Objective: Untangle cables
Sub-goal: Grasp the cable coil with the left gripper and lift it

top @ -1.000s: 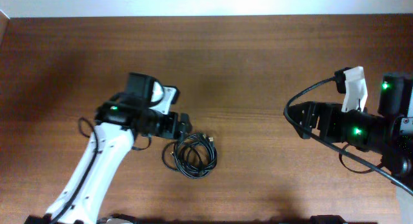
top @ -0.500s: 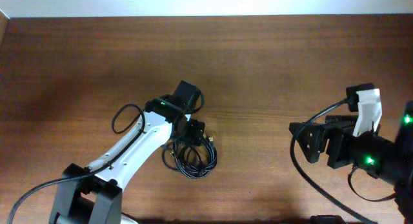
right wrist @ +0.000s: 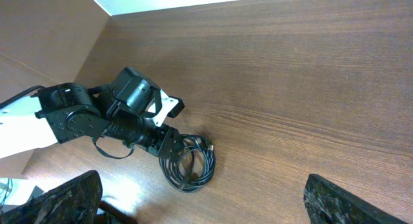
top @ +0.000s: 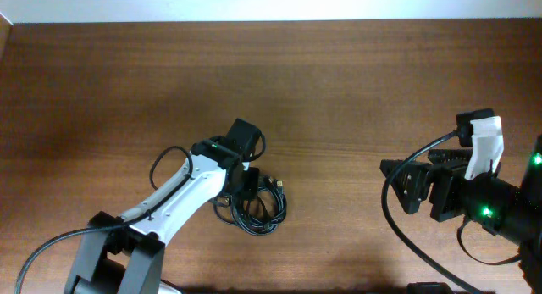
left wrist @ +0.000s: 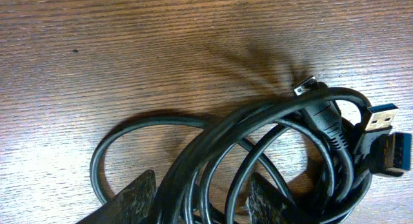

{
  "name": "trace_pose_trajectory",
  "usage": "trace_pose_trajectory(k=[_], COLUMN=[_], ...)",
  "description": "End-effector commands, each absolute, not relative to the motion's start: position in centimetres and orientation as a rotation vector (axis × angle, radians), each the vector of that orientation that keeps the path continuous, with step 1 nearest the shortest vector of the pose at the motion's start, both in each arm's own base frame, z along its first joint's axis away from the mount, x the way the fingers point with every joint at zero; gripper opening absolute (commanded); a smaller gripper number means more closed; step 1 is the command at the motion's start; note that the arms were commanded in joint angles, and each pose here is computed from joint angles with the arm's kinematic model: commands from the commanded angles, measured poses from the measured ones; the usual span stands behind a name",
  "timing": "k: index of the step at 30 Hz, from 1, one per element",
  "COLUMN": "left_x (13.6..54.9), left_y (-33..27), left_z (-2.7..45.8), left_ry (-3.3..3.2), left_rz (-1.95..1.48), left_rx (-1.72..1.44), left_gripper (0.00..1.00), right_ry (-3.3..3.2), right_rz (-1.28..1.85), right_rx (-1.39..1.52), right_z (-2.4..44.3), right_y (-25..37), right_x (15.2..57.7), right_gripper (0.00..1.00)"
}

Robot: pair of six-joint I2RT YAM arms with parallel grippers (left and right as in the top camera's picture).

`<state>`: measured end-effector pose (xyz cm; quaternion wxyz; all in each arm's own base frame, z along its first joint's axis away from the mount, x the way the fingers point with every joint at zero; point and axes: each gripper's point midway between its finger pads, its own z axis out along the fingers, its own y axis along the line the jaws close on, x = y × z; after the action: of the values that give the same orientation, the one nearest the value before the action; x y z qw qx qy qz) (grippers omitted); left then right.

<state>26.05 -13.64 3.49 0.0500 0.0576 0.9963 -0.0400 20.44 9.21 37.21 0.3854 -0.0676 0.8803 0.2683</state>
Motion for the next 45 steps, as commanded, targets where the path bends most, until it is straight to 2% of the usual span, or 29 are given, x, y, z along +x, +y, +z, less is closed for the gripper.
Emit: trace_pose_trajectory(k=[1, 6, 9, 11, 14, 17, 21, 27, 31, 34, 36, 40, 43, 45], left_x=[25.4, 25.7, 26.9, 29.3, 32.8, 33.9, 33.8, 31.6, 29.3, 27.9, 27.3, 26.1, 25.8, 25.8], left_y=[-14.1, -14.3, -14.4, -14.8, -15.0, -14.9, -14.9, -14.7, -15.7, -16.2, -16.0, -15.6, -15.5, -15.5], left_z=[3.0, 3.1, 4.6, 7.5, 15.0, 21.0, 29.9, 38.8, 42.0, 44.0, 45.2, 46.7, 46.8, 46.7], left_ry=[3.064, 3.053, 3.029, 2.951, 2.807, 2.711, 2.536, 2.302, 2.194, 2.115, 2.068, 2.009, 1.998, 1.997], left_rz=[-0.17, -0.188, -0.238, -0.335, -0.485, -0.527, -0.543, -0.6, -0.714, -0.774, -0.773, -0.77, -0.754, -0.745], left_rx=[0.187, 0.187, 0.146, 0.15, 0.151, 0.163, 0.217, 0.254, 0.321, 0.366, 0.372, 0.381, 0.406, 0.421], left_gripper=[0.0, 0.0, 0.0, 0.02, 0.0, 0.0, 0.0, 0.0, 0.0, 0.0, 0.0, 0.0, 0.0, 0.0], right_ry=[2.216, 2.186, 2.195, 2.206, 2.204, 2.194, 2.23, 2.256, 2.148, 2.11, 2.148, 2.334, 2.262, 2.208], right_rz=[0.677, 0.648, 0.42, 0.326, 0.405, 0.516, 0.541, 0.76, 1.176, 1.246, 1.291, 1.306, 1.357, 1.391], right_rx=[-0.199, -0.197, -0.085, -0.03, -0.071, -0.128, -0.129, -0.215, -0.41, -0.539, -0.565, -0.45, -0.493, -0.477], right_z=[37.7, 38.2, 37.7, 37.4, 37.5, 37.9, 37.1, 36.8, 39.1, 39.2, 38.3, 34.9, 35.7, 37.0], right_y=[9.3, 9.1, 5.9, 4.5, 5.6, 7.3, 7.6, 10.3, 14.9, 17.6, 19.5, 22.3, 24.9, 25.8], right_x=[20.4, 21.1, 22.8, 23.5, 23.2, 22.7, 23.1, 23.6, 22.8, 23.6, 24.1, 26.2, 27.4, 28.0], right_gripper=[0.99, 0.99, 0.99, 0.99, 0.99, 0.99, 0.99, 0.99, 0.99, 0.91, 0.77, 0.7, 0.61, 0.61])
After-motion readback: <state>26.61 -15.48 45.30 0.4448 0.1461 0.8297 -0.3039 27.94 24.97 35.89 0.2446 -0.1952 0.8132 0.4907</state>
